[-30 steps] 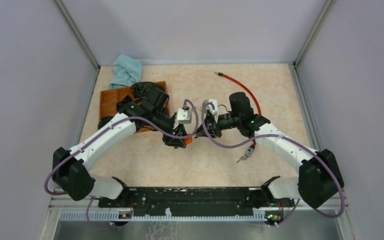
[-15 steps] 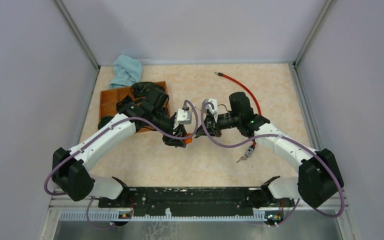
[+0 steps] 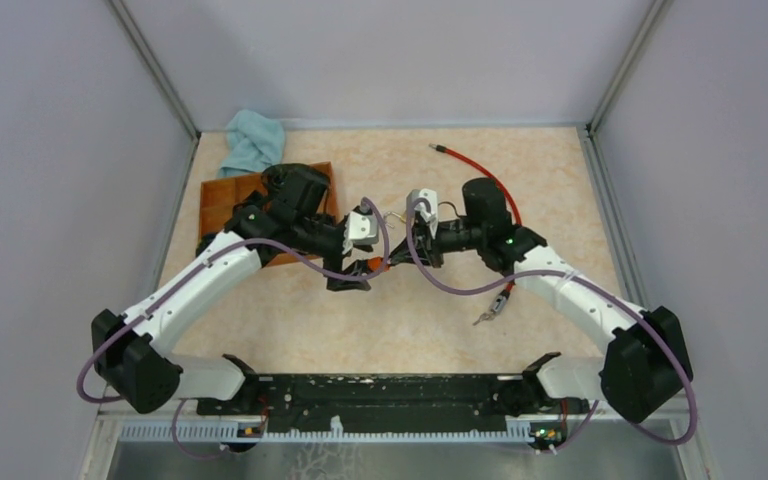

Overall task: Lock with the key
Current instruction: Lock the lock.

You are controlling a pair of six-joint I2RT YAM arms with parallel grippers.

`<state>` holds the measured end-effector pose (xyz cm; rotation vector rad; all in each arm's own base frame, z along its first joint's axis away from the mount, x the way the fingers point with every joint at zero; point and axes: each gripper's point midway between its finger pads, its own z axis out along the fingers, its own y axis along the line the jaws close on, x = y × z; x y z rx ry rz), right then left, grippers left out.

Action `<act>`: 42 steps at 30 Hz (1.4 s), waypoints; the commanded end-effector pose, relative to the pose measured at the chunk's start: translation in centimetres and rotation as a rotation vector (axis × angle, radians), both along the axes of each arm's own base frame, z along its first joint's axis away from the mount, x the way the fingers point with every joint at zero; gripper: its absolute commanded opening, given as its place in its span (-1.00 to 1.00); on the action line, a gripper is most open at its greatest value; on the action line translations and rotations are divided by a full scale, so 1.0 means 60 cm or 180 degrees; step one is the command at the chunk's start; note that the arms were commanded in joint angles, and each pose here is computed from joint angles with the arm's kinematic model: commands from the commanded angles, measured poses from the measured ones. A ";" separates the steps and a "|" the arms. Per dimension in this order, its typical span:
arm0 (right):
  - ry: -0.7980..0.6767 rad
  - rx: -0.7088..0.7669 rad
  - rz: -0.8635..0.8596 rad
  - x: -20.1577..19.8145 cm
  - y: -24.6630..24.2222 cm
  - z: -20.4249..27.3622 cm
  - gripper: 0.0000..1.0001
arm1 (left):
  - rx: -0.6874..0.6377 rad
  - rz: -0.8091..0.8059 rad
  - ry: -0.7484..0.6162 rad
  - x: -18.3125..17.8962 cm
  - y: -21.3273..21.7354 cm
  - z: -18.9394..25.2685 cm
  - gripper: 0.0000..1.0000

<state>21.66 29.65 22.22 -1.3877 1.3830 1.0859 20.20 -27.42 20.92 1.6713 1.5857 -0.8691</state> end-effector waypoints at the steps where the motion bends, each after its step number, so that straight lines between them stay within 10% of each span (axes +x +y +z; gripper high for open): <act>1: -0.0343 0.0382 0.0016 -0.009 0.004 0.083 -1.00 | -0.0188 0.0002 -0.0184 0.004 -0.007 0.034 0.73; 42: 0.0217 0.1231 -0.0244 0.007 -0.042 0.142 -1.00 | -0.1298 -0.0138 0.0241 0.039 -0.038 0.067 0.19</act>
